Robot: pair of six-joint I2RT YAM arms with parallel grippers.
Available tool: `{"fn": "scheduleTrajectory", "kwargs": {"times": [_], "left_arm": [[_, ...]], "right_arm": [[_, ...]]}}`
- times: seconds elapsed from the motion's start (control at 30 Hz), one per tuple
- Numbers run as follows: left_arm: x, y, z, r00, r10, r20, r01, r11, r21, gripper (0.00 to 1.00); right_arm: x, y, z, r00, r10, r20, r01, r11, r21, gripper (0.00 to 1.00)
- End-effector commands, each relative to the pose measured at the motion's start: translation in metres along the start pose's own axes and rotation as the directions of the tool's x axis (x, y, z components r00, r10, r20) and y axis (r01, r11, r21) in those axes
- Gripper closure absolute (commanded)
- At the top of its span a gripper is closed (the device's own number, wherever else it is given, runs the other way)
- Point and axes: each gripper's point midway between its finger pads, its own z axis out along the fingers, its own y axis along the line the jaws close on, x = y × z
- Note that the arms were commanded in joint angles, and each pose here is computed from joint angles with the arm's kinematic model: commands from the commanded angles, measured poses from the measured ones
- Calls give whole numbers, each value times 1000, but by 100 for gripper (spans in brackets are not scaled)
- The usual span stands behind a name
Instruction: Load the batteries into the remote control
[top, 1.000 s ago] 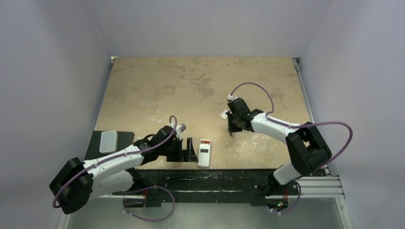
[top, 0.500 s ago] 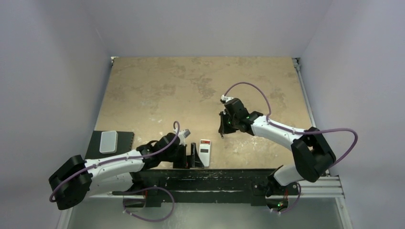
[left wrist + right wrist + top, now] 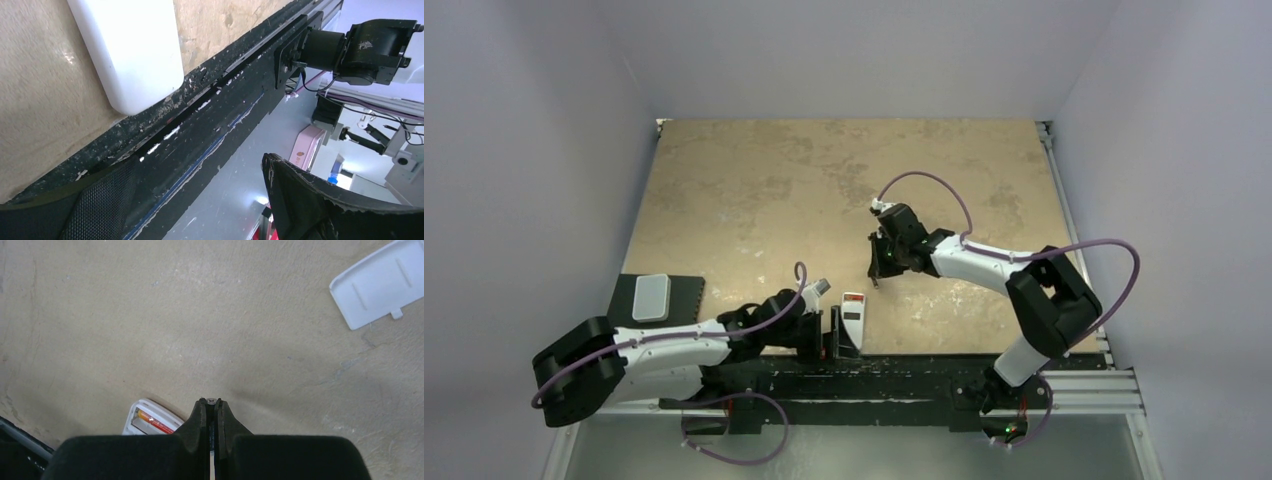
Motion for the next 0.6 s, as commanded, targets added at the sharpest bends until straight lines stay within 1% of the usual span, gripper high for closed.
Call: {"fn": "scheduleTrajectory", "kwargs": {"times": [0.0,0.23,0.57], "left_arm": [[1,-16,2,999,-37,11,36,996,80,7],[-2,-12,4,991,-123,52,117,987,112,5],[-4,-18,14,986,-162,36,154,975,161,4]], "right_arm": [[-31,18,0,997,-3,74,7,999,-48,100],[-39,22,6,997,-5,80,9,999,-53,100],[-42,27,17,998,-10,61,14,997,-71,100]]}}
